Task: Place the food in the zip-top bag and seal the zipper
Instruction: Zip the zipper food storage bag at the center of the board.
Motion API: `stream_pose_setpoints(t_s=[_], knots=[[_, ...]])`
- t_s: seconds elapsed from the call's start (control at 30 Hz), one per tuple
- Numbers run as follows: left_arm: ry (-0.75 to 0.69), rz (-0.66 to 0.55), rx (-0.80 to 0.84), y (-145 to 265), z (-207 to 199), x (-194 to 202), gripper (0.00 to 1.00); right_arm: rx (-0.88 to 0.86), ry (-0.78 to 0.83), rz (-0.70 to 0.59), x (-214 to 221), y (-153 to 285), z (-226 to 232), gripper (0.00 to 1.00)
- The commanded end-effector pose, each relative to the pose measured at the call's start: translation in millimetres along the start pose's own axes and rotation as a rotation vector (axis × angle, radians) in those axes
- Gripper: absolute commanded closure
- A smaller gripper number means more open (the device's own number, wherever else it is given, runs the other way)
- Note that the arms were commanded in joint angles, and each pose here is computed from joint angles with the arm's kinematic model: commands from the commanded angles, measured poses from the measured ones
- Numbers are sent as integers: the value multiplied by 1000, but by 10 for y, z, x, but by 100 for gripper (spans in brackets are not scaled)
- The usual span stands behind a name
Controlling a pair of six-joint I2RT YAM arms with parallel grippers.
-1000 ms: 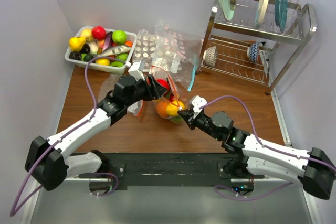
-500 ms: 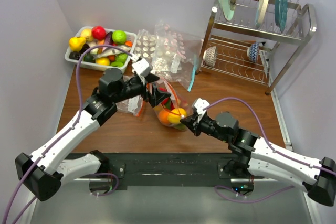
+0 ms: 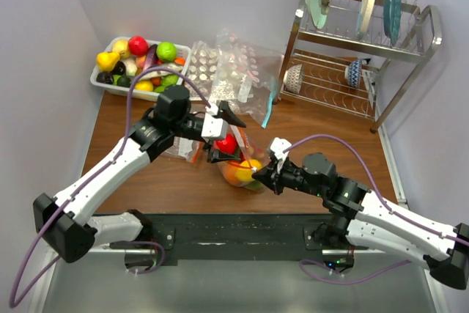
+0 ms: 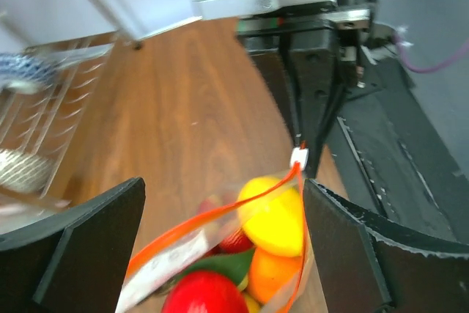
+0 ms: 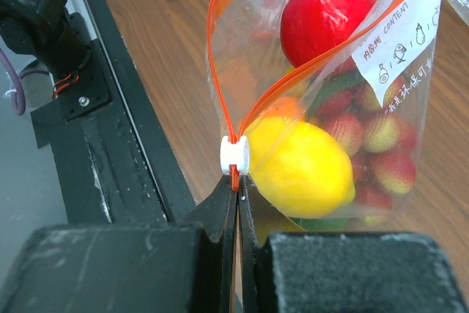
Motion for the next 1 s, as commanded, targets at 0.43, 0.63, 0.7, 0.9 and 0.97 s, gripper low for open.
stream_pose_setpoints(t_s=[0.43, 0.63, 0.7, 0.9, 0.97], knots=[[-4, 193, 306, -593, -235, 249, 44, -3, 31, -48, -352, 30, -2, 100], [4, 223, 289, -583, -215, 292, 58, 0, 32, -48, -345, 30, -8, 100], [10, 227, 291, -586, -219, 292, 61, 0, 31, -50, -348, 26, -8, 100], [22, 233, 297, -605, -237, 296, 68, 6, 29, -48, -345, 26, -15, 100], [23, 233, 299, -607, -249, 290, 70, 12, 27, -48, -345, 30, -22, 100]])
Point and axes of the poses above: each gripper's point midway between its finger pads, its own y axis back along the fingers, its own z axis along the line the jaws close on, x = y × z, the point moved 5 cm from there along y, back along the fingers, and after that the axes turned 7 degrees about y, right-handed, at the moved point
